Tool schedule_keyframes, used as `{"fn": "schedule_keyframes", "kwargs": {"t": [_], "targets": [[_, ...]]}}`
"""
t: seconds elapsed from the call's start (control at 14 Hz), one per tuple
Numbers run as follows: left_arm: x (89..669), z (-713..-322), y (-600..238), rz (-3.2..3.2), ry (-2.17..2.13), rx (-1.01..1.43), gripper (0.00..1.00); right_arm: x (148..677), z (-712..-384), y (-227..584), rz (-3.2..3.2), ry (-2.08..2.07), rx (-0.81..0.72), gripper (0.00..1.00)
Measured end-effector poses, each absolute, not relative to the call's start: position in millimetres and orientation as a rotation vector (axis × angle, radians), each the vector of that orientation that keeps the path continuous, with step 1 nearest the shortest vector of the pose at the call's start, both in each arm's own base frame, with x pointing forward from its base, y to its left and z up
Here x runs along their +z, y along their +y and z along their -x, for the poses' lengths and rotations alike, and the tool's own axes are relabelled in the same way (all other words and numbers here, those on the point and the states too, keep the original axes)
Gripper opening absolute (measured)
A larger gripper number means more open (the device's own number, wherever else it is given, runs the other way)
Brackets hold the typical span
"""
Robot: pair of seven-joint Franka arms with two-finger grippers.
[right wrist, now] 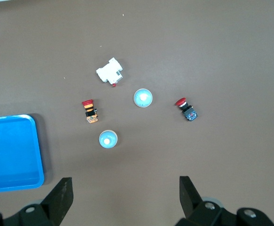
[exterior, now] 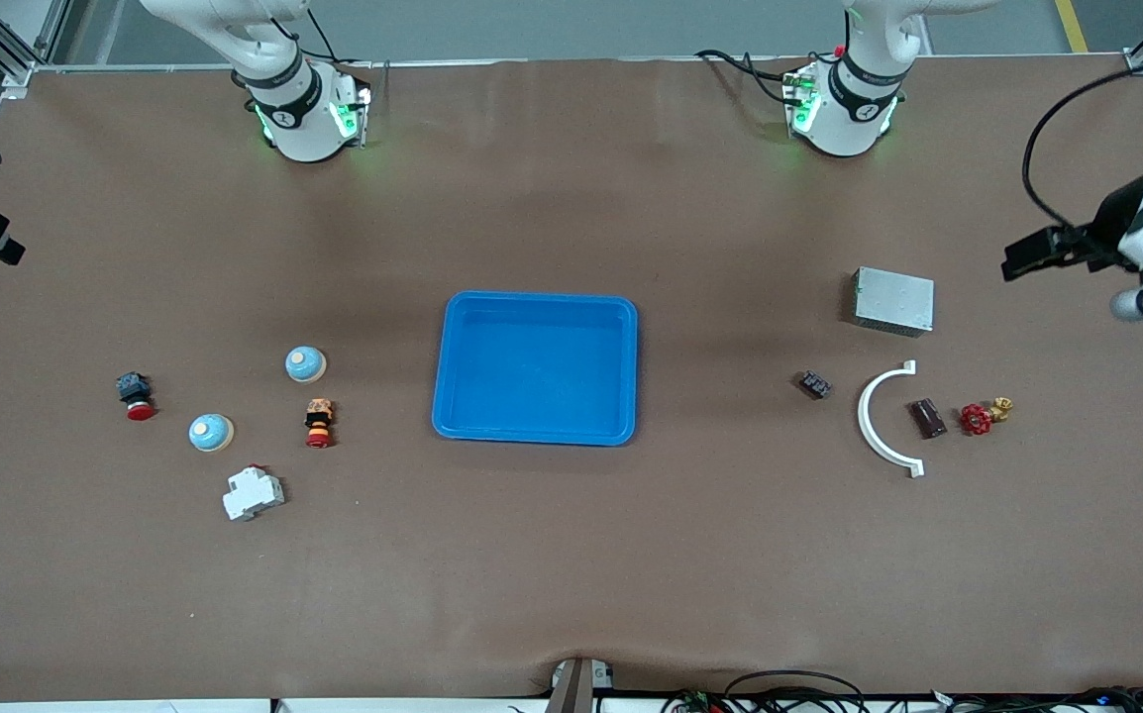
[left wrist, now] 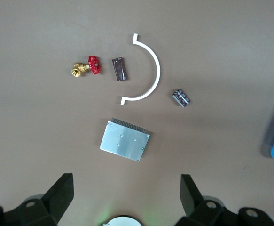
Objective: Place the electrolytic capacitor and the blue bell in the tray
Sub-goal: 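Reach the left gripper to a black capacitor while the right gripper reaches a bell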
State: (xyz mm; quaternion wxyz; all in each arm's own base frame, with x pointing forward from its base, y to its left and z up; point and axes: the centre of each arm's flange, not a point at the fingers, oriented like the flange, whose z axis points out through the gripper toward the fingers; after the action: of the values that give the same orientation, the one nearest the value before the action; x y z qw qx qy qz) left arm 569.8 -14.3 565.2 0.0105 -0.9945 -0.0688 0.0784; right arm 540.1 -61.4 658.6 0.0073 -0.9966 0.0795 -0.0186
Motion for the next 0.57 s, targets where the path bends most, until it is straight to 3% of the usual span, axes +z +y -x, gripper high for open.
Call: {"fn": "schedule_keyframes", "kwargs": {"t": [0.57], "targets": [[476, -597, -44, 3.029, -0.620, 0.234, 1.00, 643, -549, -62, 3.119, 0.248, -0.013, 1.00]]}}
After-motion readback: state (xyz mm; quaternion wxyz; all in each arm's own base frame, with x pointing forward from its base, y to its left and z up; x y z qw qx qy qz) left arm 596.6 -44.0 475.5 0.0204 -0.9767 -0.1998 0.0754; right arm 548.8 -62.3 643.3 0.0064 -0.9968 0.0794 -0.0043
